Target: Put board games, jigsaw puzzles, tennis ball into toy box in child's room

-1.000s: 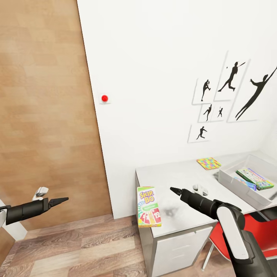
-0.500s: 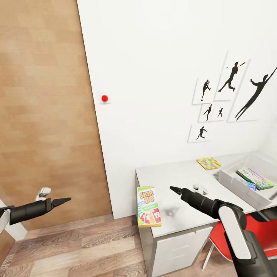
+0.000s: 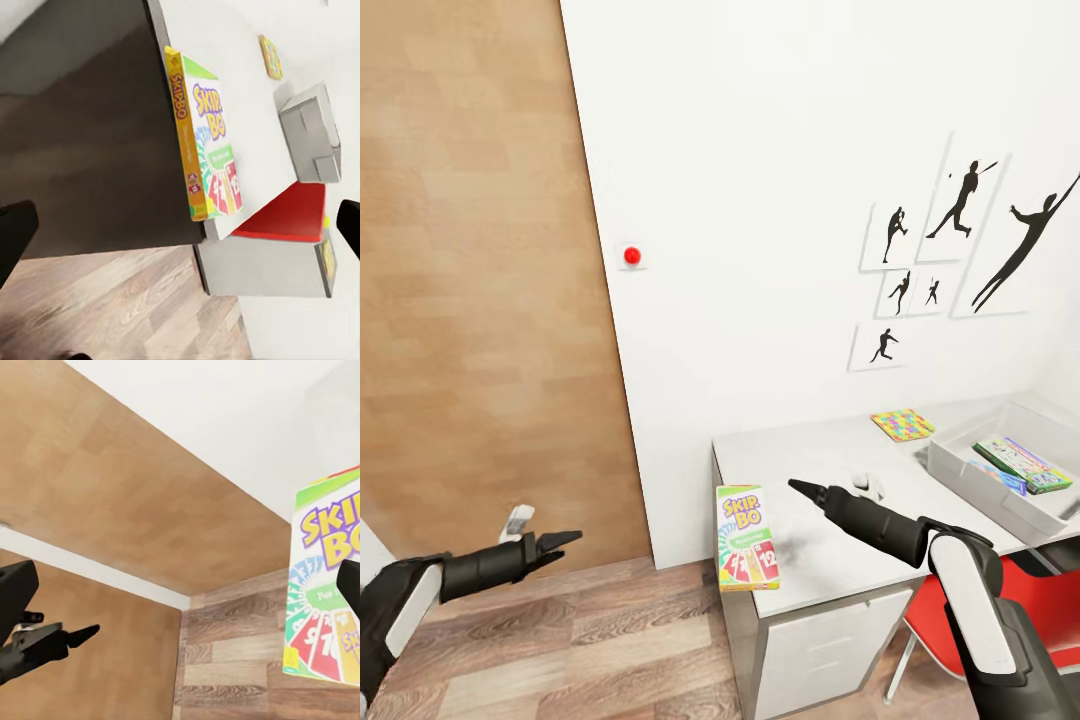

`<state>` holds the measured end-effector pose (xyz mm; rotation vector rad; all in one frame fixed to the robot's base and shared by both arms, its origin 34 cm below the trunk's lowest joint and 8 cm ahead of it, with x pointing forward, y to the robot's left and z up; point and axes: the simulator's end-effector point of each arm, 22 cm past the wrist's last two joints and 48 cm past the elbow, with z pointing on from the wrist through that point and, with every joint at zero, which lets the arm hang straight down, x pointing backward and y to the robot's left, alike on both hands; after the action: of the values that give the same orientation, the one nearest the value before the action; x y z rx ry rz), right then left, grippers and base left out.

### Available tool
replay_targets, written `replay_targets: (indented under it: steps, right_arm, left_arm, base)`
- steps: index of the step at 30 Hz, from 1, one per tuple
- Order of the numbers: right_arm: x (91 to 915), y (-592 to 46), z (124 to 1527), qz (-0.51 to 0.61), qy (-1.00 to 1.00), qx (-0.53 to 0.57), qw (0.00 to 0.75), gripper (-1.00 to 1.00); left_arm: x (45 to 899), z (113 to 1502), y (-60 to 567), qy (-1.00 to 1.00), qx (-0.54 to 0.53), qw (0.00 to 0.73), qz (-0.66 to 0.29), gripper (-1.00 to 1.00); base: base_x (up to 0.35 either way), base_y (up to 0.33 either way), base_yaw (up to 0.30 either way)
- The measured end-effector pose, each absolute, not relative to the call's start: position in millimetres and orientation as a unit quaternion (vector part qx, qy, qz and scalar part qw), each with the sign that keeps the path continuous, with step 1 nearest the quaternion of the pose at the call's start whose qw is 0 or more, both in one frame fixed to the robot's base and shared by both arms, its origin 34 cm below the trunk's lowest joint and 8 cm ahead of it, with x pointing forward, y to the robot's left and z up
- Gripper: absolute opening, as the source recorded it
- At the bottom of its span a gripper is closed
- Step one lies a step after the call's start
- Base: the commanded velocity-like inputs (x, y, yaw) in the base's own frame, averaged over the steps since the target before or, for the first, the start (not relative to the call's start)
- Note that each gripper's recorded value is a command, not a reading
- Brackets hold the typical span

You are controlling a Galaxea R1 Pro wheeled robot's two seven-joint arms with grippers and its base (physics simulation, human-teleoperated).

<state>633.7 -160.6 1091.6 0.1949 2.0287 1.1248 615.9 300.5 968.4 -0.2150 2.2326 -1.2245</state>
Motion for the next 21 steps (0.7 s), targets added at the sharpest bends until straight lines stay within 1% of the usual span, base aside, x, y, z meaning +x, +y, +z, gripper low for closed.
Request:
replay_targets:
  steps: [6,13,21]
  right_arm:
    - [633.5,-160.6,1092.2,0.445,0.8,0.076,0.396,1.0]
    - [633.7,-158.8,1092.9,0.447,0.798,0.077,0.397,1.0]
    - [634.2,-159.5,1090.8,0.443,0.8,0.078,0.396,1.0]
  left_arm:
    - [629.5,930.6,255.7,0.846,-0.132,0.239,-0.458,1.0]
    - [635.8,920.5,196.6,0.84,-0.136,0.217,-0.479,1.0]
    - [632.2,905.8,185.9,0.837,-0.142,0.218,-0.481,1.0]
  base:
    - [0.0,0.0,0.0]
    - [0.0,0.0,0.0]
    - [0.0,0.0,0.0]
